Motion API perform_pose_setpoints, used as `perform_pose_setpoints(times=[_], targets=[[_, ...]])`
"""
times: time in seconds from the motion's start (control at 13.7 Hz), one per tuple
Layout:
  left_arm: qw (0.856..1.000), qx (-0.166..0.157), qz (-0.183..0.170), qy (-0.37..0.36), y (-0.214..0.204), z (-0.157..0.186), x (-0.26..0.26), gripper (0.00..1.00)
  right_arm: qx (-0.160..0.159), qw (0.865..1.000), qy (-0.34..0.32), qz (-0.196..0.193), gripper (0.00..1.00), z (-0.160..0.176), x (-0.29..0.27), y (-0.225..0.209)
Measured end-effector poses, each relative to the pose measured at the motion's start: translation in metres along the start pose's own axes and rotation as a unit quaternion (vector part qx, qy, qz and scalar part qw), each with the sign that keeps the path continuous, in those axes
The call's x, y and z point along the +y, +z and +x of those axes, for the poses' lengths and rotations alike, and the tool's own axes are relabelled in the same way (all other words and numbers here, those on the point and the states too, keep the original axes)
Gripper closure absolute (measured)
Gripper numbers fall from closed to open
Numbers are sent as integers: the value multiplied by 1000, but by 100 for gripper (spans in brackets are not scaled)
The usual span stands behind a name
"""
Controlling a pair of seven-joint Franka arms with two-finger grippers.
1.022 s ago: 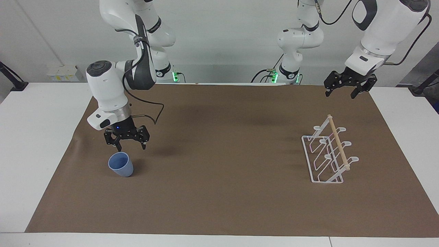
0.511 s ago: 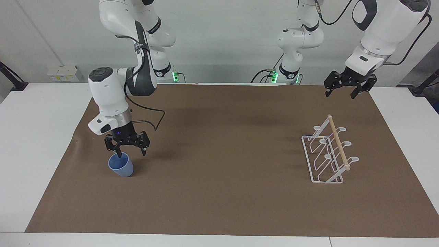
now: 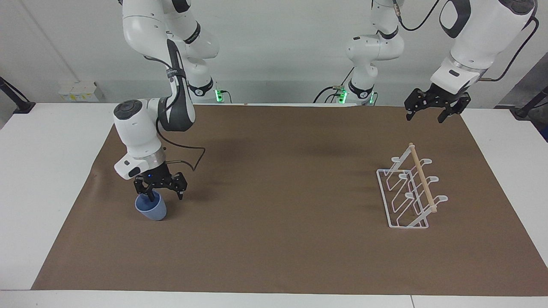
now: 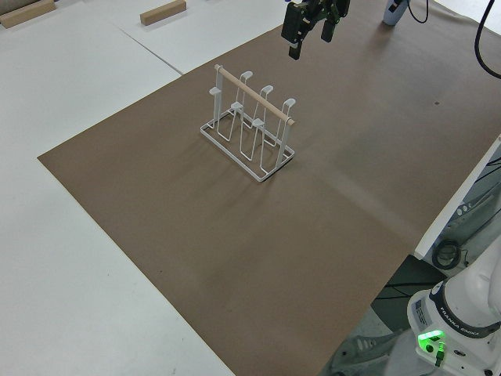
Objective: Hang cup on cup holder
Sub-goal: 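Lift the blue cup off the table with the right gripper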
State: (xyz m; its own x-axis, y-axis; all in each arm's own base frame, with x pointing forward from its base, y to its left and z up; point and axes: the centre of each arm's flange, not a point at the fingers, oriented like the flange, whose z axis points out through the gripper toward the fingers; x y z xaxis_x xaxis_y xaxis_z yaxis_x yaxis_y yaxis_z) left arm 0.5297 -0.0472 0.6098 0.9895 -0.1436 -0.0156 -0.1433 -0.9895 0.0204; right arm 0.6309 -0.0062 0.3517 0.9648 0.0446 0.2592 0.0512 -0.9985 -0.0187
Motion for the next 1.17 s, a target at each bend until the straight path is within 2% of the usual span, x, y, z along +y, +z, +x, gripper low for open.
perform_pose_setpoints(times=[0.29,0.36,0.44,0.51,0.66,0.95,1.02,1.17], targets=[[1000,0,0,-1,0,0,0,0,-1,1000,3,-1,0,-1,7,1],[1000,0,0,-1,0,0,-1,0,-1,1000,3,-1,4,-1,7,1],[1000,0,0,-2,0,0,-1,0,-1,1000,3,-1,15,-1,7,1],[1000,0,0,-2,0,0,-2,0,-1,1000,3,-1,16,-1,7,1],[1000,0,0,-3,0,0,-2,0,-1,1000,3,-1,34,-1,7,1],[1000,0,0,-3,0,0,-2,0,-1,1000,2,-1,86,-1,7,1],[1000,0,0,-3,0,0,-2,0,1,1000,3,-2,94,-1,8,-1],[1000,0,0,-3,0,0,-2,0,1,1000,3,-2,94,-1,8,-1]])
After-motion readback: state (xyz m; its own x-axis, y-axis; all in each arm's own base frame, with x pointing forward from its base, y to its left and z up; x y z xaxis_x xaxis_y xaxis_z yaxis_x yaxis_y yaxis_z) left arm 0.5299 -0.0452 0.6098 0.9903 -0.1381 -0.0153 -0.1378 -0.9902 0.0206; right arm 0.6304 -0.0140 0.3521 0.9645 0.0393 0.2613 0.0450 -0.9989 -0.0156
